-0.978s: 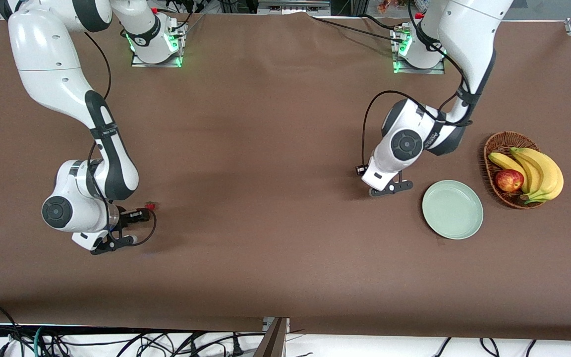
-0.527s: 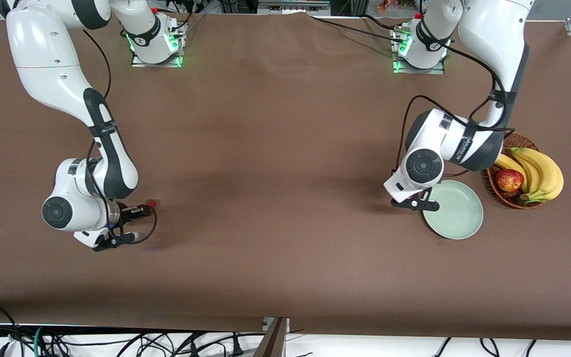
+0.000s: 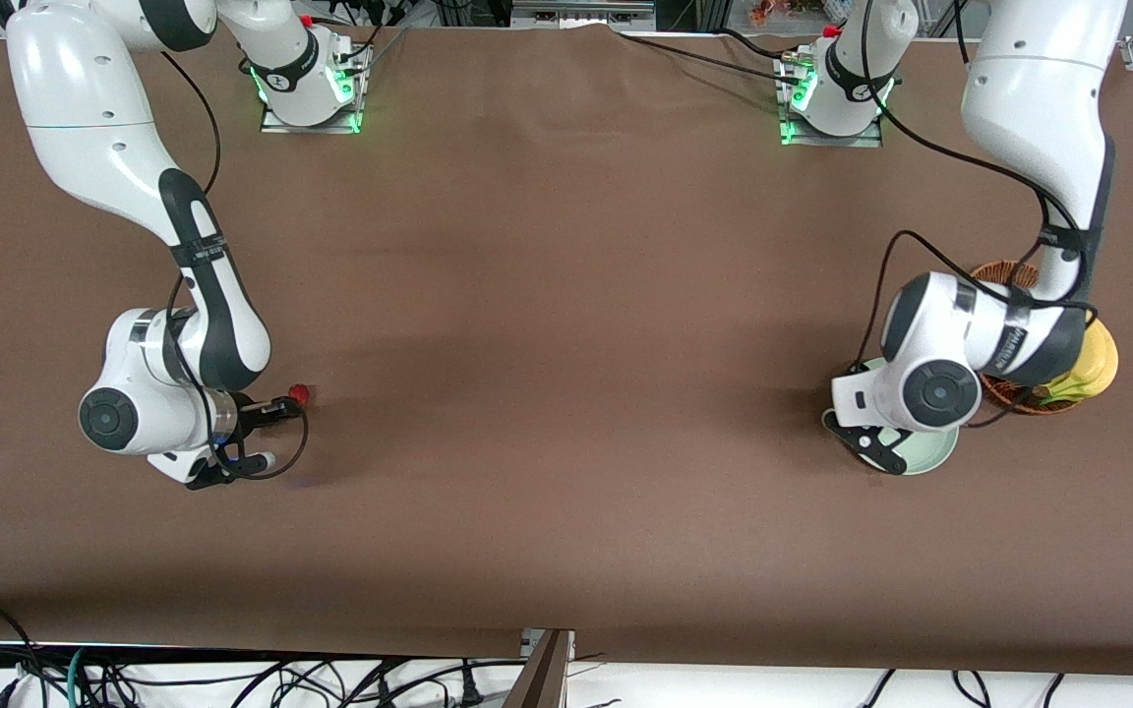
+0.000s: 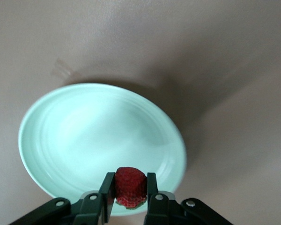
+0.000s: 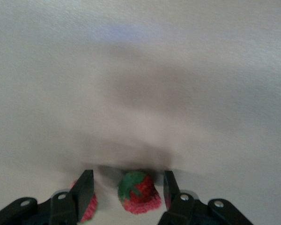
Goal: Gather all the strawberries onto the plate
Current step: 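Release the strawberry onto the plate while the right gripper lifts its strawberry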
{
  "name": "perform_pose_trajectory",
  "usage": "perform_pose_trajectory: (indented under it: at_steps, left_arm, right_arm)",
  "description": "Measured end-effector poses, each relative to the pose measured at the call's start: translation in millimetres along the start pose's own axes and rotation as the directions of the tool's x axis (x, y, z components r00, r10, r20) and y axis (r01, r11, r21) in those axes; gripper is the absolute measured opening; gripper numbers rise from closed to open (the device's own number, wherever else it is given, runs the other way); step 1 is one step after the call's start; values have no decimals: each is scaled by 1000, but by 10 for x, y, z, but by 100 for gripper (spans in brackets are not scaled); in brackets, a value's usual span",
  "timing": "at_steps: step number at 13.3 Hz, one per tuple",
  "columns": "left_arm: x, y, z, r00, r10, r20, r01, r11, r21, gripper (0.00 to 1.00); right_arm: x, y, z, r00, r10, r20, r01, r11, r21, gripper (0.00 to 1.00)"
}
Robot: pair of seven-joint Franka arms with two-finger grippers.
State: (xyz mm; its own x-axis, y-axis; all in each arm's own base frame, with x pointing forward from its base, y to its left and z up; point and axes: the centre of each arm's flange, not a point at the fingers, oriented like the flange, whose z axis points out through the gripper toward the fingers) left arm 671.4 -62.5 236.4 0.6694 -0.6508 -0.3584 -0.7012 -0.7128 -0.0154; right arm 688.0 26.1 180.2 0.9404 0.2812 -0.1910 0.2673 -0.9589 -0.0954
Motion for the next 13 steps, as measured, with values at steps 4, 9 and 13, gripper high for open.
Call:
perform_pose_trajectory:
  at_steps: [4,9,13]
  left_arm:
    - [142,-104,81,997,73,-14,-73,997,-2,54]
    - [156,-115,14,997,75,-25,-75,997,3,100]
    - [164,-22,-99,999,37,-19,-38,998,-47,100]
  right_arm:
    - [-76,201,-1,1000,-3,7,3,1000,-1,69]
    - [-106,205,44,1000,-3,19,3,1000,2,55]
    - [-101,192,20,1000,-6,15,6,1000,2,35]
